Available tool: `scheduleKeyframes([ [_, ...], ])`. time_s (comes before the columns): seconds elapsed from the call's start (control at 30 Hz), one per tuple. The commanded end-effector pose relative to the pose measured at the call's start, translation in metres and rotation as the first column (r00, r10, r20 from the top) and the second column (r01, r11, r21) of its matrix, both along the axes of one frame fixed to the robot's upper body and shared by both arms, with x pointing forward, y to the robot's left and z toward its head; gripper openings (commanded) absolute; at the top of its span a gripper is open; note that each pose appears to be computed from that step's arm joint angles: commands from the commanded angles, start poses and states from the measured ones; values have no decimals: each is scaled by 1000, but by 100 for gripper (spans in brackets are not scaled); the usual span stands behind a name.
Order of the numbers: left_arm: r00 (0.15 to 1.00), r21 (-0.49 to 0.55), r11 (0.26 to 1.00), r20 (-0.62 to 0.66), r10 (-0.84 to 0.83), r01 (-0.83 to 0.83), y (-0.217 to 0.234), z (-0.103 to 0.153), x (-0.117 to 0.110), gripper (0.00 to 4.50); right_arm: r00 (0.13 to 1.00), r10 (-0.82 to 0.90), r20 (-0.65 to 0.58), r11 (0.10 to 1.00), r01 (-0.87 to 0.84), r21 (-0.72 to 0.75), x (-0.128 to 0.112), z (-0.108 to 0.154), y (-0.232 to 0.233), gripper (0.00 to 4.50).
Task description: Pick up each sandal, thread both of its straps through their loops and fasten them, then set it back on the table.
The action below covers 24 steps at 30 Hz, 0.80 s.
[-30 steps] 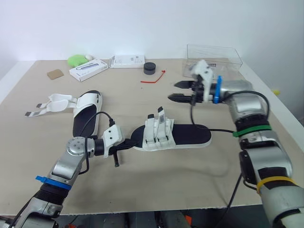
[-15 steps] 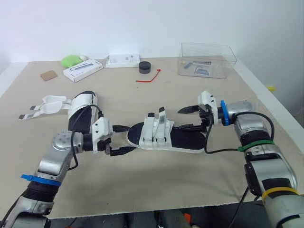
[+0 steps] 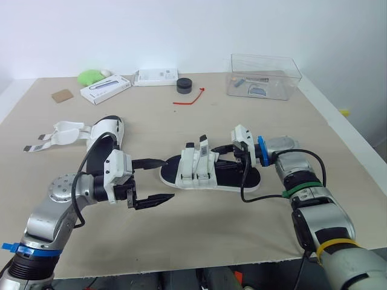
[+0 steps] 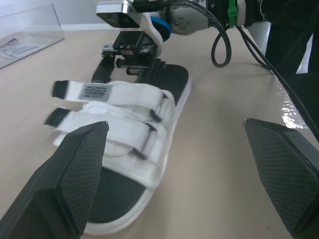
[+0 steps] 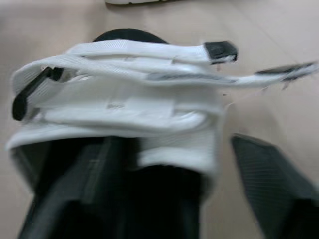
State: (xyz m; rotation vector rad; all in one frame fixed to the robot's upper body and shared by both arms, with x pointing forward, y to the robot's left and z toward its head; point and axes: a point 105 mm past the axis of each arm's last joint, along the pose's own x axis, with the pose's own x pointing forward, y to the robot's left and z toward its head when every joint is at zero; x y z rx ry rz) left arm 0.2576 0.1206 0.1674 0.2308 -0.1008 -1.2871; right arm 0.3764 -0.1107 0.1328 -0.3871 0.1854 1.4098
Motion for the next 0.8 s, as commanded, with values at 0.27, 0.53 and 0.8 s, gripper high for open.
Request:
scheduleKeyframes([
  [0.27,999,9,1000,39,14,-14,2,5,-2,450,999,28,-19,998,-27,48,-5,6,5,8],
  [0.53,998,2,999,37,49,-49,2,2,4,450,965,-243,-99,921,261,289,15,49,-11,8],
  [0.8,997,-5,998,44,70,-70,-1,-1,9,450,499,-832,-244,361,819,446,35,64,-87,8],
])
